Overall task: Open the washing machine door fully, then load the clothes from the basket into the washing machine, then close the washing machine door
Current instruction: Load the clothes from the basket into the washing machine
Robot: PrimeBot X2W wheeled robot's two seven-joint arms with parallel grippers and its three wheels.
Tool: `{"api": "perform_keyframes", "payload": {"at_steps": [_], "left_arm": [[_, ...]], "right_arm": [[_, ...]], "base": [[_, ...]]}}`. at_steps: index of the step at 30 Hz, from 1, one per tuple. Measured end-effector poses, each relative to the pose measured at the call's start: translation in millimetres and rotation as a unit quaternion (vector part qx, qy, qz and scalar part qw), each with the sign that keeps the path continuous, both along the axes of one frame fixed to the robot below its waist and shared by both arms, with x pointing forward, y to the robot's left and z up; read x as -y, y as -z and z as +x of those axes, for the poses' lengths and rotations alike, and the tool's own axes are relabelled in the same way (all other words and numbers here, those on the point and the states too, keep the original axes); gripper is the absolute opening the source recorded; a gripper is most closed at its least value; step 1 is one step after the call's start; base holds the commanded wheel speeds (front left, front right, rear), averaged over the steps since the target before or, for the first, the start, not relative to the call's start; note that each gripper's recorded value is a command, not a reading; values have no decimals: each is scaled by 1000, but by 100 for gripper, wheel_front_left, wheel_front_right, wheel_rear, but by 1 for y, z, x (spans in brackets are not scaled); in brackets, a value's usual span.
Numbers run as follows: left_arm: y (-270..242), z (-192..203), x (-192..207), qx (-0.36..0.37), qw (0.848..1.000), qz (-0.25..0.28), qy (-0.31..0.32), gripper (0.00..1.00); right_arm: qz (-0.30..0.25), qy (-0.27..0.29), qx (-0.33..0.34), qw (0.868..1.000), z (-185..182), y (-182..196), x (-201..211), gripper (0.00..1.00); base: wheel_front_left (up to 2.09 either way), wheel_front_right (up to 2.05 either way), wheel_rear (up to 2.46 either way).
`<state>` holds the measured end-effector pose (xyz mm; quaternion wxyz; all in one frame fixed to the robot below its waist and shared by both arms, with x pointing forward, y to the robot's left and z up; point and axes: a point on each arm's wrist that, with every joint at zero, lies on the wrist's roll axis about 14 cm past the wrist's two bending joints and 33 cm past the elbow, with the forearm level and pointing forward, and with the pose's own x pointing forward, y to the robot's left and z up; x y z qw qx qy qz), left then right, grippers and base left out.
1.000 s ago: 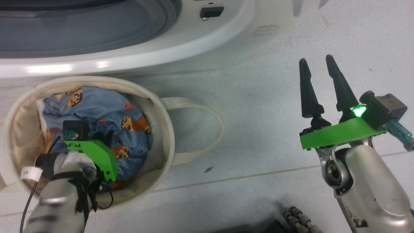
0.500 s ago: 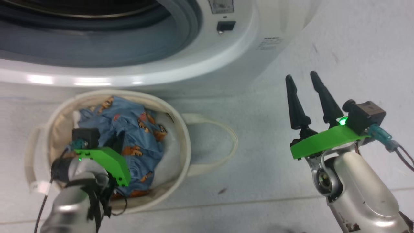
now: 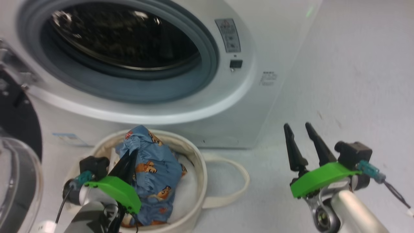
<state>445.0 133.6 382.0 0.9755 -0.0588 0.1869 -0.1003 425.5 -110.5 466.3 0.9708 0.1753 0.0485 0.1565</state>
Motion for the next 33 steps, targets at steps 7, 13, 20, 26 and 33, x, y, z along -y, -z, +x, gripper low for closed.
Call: {"api": "perform_keyframes", "payload": {"at_steps": [7, 13, 20, 26, 33], "left_arm": [[-75, -13, -16, 112, 993, -24, -28, 0], [-136, -20, -22, 199, 978, -46, -33, 0], [-171, -11, -33, 242, 969, -42, -28, 0], [-226, 16, -29, 295, 955, -37, -3, 0], [-226, 41, -20, 290, 956, -44, 5, 0]], "right_arm": [[15, -13, 24, 1000, -26, -24, -12, 100], [22, -21, 35, 999, -43, -34, -19, 100], [24, -15, 48, 998, -44, -43, -15, 100], [25, 0, 45, 999, -44, -40, -5, 100], [26, 11, 24, 999, -40, -26, 2, 100]], "base": [[0, 0, 0], [0, 0, 0], [0, 0, 0], [0, 0, 0], [0, 0, 0]]}}
